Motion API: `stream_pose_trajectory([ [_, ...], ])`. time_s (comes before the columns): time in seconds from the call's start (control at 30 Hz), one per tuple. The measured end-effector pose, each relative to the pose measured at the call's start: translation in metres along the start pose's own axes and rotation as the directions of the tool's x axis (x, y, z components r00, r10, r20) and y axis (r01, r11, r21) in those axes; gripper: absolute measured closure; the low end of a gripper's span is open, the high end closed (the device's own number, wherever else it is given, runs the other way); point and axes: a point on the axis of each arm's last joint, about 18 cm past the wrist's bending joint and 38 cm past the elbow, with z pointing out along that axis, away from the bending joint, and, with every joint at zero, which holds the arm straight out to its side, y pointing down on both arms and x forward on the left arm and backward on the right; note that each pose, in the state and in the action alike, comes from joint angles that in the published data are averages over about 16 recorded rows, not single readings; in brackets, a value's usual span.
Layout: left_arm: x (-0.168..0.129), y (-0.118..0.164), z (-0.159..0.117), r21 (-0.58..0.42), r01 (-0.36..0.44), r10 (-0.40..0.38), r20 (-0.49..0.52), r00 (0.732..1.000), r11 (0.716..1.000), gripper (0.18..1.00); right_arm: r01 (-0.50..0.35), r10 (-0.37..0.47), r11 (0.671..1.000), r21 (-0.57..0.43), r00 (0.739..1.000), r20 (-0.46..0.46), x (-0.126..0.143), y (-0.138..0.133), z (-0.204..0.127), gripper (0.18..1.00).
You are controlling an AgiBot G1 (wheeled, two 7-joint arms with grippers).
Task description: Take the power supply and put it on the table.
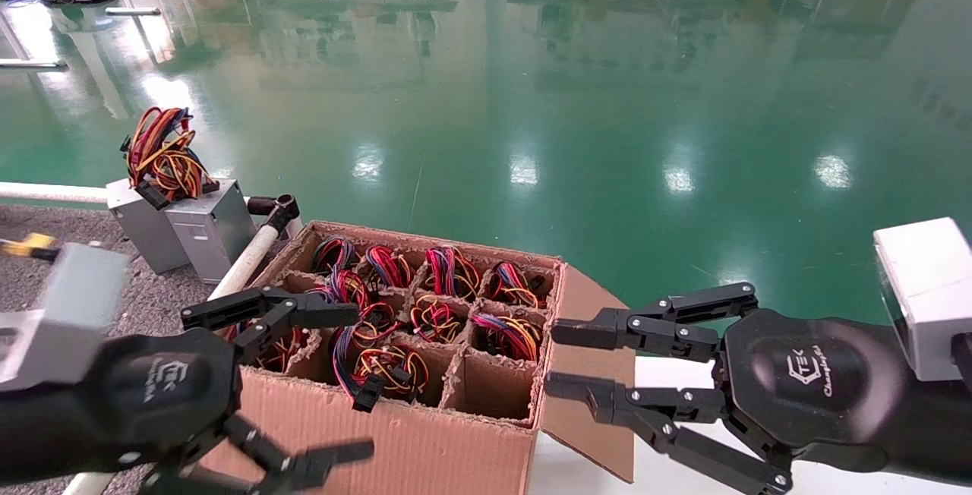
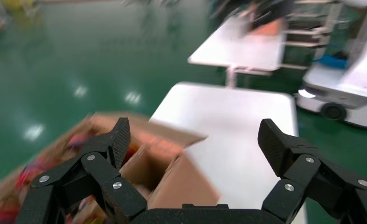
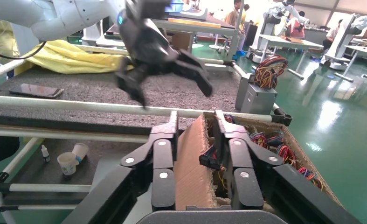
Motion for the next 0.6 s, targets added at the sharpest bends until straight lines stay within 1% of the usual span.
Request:
stream_pose_trajectory([
  [0.07, -0.004, 0.006, 0.000, -0.024, 0.038, -0.037, 0.034, 0.999, 0.999, 0.183, 0.000, 0.000, 1.000, 0.000, 1.000, 0.000, 0.000, 0.000, 0.000, 0.847],
  [0.13, -0.009, 0.013, 0.000, -0.039, 0.087, -0.084, 0.072, 0.994, 0.995, 0.183, 0.000, 0.000, 1.000, 0.000, 1.000, 0.000, 0.000, 0.000, 0.000, 0.805],
  [0.27, -0.018, 0.027, -0.002, -0.044, 0.207, -0.199, 0.148, 0.969, 0.977, 0.183, 0.000, 0.000, 1.000, 0.000, 1.000, 0.000, 0.000, 0.000, 0.000, 0.730],
  [0.37, -0.021, 0.039, -0.002, -0.036, 0.298, -0.286, 0.194, 0.938, 0.954, 0.183, 0.000, 0.000, 1.000, 0.000, 1.000, 0.000, 0.000, 0.000, 0.000, 0.655],
  [0.47, -0.024, 0.050, -0.003, -0.019, 0.382, -0.368, 0.230, 0.901, 0.924, 0.183, 0.000, 0.000, 1.000, 0.000, 1.000, 0.000, 0.000, 0.000, 0.000, 0.592],
  [0.6, -0.024, 0.064, -0.002, 0.009, 0.471, -0.457, 0.260, 0.850, 0.882, 0.183, 0.000, 0.000, 1.000, 0.000, 1.000, 0.000, 0.000, 0.000, 0.000, 0.484],
])
